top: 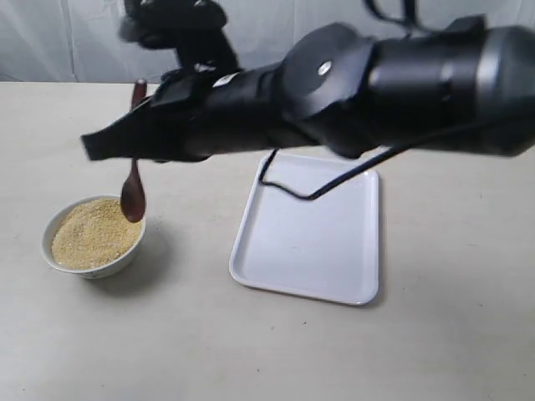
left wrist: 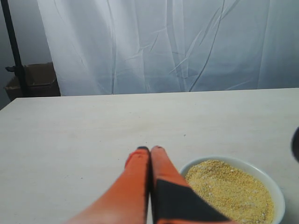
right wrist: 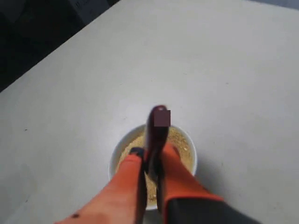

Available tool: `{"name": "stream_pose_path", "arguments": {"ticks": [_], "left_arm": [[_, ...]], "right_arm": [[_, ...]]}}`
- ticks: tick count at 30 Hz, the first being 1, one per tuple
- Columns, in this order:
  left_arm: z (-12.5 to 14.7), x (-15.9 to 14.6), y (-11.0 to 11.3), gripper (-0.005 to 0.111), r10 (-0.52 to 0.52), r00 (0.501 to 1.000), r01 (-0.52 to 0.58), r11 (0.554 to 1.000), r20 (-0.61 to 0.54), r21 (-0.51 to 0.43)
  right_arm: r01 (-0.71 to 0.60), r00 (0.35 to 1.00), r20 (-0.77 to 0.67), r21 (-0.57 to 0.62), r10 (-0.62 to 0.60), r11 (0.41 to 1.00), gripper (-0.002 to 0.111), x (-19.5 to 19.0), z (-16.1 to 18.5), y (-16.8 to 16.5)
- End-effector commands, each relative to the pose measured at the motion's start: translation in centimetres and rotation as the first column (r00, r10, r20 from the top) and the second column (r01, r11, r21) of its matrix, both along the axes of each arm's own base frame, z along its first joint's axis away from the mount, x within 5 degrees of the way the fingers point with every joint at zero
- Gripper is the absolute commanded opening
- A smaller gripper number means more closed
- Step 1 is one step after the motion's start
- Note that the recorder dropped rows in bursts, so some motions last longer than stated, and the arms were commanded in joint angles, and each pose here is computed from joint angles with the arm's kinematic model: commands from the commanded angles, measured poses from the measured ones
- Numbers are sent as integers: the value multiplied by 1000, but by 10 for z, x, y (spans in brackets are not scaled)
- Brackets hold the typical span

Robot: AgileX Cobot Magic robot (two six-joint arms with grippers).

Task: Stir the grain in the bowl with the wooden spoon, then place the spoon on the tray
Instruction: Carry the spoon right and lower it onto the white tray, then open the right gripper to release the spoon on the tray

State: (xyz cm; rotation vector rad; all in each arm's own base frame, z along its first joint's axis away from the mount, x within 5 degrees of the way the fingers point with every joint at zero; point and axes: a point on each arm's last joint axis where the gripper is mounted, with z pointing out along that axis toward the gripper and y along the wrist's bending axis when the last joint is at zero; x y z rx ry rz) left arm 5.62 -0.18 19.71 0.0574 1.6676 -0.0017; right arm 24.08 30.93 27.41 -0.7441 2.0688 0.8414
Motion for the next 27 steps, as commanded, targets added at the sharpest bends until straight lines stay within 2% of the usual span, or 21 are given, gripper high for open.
{"name": "stream_pose_path", "arguments": {"ticks": [1, 5, 6, 8, 11, 17, 22, 24, 27], "left_arm": [[0, 0, 0, 0, -1, 1000, 1, 1000, 6, 2], [0, 0, 0, 0, -1, 1000, 1, 1000, 6, 2], [0, 0, 0, 0, -1, 1000, 1, 1000, 6, 2], [0, 0, 0, 0, -1, 1000, 1, 1000, 6, 2], [0, 0, 0, 0, -1, 1000, 1, 1000, 6, 2], [0, 0, 0, 0, -1, 1000, 1, 1000, 6, 2], [0, 0, 0, 0, -1, 1000, 1, 1000, 6, 2], [0, 0, 0, 0, -1, 1000, 1, 1000, 6, 2], [0, 0, 0, 0, -1, 1000, 1, 1000, 6, 2]], "right_arm": [[15, 984, -180, 32, -9, 999, -1, 33, 11, -56], [24, 920, -391, 82, 10, 996, -1, 59, 2, -107], [48, 897, -441, 83, -7, 995, -1, 71, -5, -129], [113, 880, -470, 63, -71, 992, -1, 85, -16, -152], [150, 850, -516, 34, -111, 988, -1, 97, -38, -163], [205, 685, -717, 19, -129, 979, -1, 117, -118, -166], [250, 658, -728, -31, -193, 968, -1, 123, -143, -168], [240, 659, -725, -50, -201, 969, 7, 123, -147, -169], [225, 672, -708, -83, -216, 971, 31, 123, -150, -171]]}}
